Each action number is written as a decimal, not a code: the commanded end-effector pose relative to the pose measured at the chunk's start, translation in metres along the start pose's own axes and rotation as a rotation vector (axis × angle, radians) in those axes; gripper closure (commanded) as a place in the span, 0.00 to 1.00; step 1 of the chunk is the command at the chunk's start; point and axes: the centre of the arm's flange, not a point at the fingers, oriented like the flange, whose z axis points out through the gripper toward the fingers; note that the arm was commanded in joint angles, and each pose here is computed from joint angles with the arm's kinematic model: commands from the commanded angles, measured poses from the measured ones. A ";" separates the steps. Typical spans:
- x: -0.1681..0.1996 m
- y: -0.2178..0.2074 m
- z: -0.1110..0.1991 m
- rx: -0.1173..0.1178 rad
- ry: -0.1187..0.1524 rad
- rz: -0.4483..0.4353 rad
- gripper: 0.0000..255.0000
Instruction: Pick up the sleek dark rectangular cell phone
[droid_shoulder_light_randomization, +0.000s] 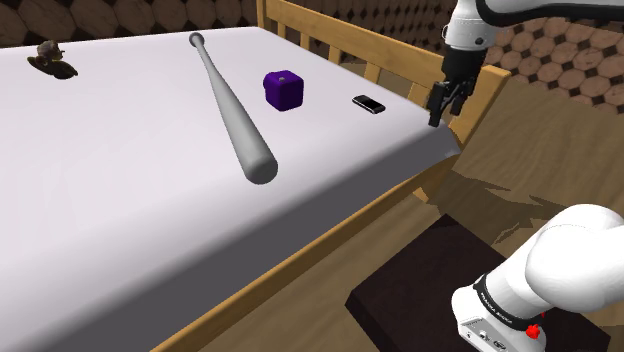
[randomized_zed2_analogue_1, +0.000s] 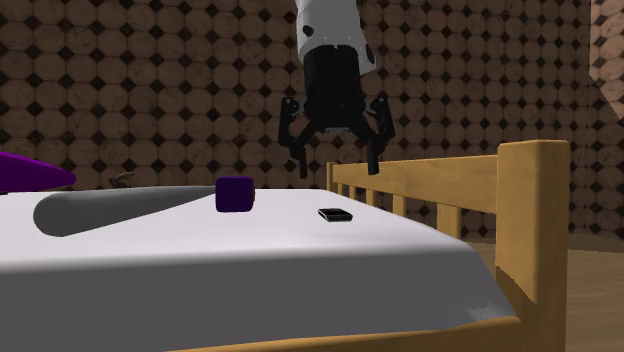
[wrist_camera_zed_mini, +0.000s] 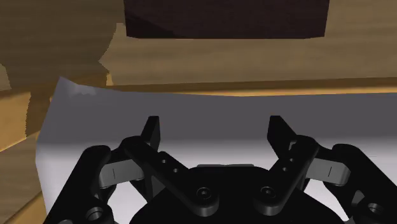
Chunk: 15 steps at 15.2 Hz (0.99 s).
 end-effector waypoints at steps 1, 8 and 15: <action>0.027 0.006 0.002 0.001 -0.006 -0.018 0.00; 0.120 0.027 0.006 0.008 -0.028 -0.080 0.00; 0.215 0.042 0.013 0.014 -0.049 -0.141 0.00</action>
